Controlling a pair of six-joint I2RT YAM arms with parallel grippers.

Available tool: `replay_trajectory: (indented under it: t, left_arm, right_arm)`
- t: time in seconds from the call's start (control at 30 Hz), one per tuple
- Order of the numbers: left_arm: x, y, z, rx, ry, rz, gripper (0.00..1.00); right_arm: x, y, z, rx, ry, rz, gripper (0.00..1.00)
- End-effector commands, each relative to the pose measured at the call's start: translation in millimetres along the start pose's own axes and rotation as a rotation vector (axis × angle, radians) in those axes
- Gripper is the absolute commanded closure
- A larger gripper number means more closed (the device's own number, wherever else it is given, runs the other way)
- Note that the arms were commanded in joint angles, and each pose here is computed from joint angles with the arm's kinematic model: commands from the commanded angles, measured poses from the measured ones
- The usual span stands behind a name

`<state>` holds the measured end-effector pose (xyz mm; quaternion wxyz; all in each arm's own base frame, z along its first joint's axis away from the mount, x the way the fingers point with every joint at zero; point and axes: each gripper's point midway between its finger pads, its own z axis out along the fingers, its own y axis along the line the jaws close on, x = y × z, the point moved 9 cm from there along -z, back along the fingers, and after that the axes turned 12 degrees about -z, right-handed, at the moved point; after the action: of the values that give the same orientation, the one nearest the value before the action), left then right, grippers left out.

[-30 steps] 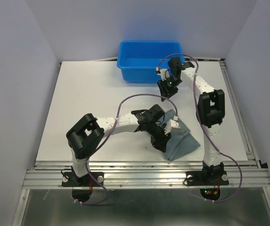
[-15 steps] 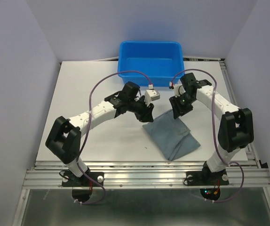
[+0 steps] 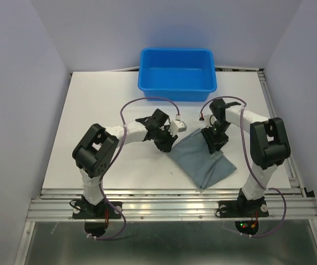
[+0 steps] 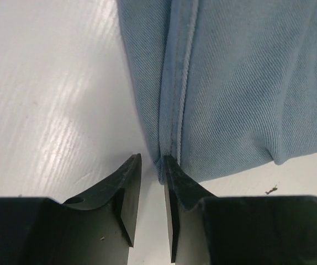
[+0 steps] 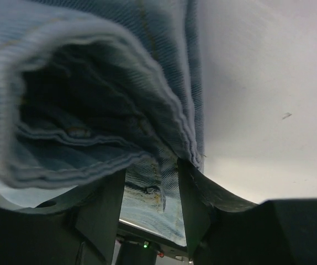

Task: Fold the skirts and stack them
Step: Fold the skirt, then neatly place the folded skirt to the corner

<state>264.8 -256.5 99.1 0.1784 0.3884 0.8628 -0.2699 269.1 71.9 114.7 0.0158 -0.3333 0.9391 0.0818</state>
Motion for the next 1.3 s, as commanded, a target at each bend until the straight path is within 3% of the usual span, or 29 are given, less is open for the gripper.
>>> replay_trajectory:
  t: [0.0,0.2,0.3,0.5,0.63,0.9,1.03,1.1,1.2,1.27]
  left_arm:
    - [14,-25,-10,0.059,0.008,0.092,0.68]
    - [28,-86,5,0.159,0.027,0.174,0.69]
    - [11,-97,4,0.188,-0.005,0.144,0.65]
    - [-32,-67,-43,-0.037,-0.183,0.009,0.57]
    - [-45,-43,-91,-0.094,-0.322,-0.066,0.51]
    - [-35,-14,-129,-0.190,-0.362,-0.102,0.49]
    - [-27,-3,-134,-0.209,-0.359,-0.151,0.43]
    - [-23,6,-137,-0.228,-0.363,-0.182,0.36]
    - [-19,14,-141,-0.245,-0.367,-0.209,0.35]
    - [-18,16,-144,-0.250,-0.368,-0.215,0.34]
  right_arm:
    - [-22,-42,14,0.131,-0.045,-0.005,0.51]
    - [-73,-93,-15,0.305,-0.128,-0.054,0.51]
    - [-90,-98,-49,0.360,-0.195,-0.073,0.50]
    - [-76,-69,-125,0.407,-0.351,0.008,0.31]
    - [-47,-31,-140,0.267,-0.430,0.080,0.29]
    - [-17,7,-74,-0.037,-0.366,0.237,0.28]
    - [-23,-4,-57,0.024,-0.378,0.298,0.26]
    - [-25,-1,-40,0.011,-0.372,0.299,0.25]
    - [-22,-16,-17,0.105,-0.283,0.315,0.25]
    - [-14,-28,0,0.142,-0.201,0.238,0.23]
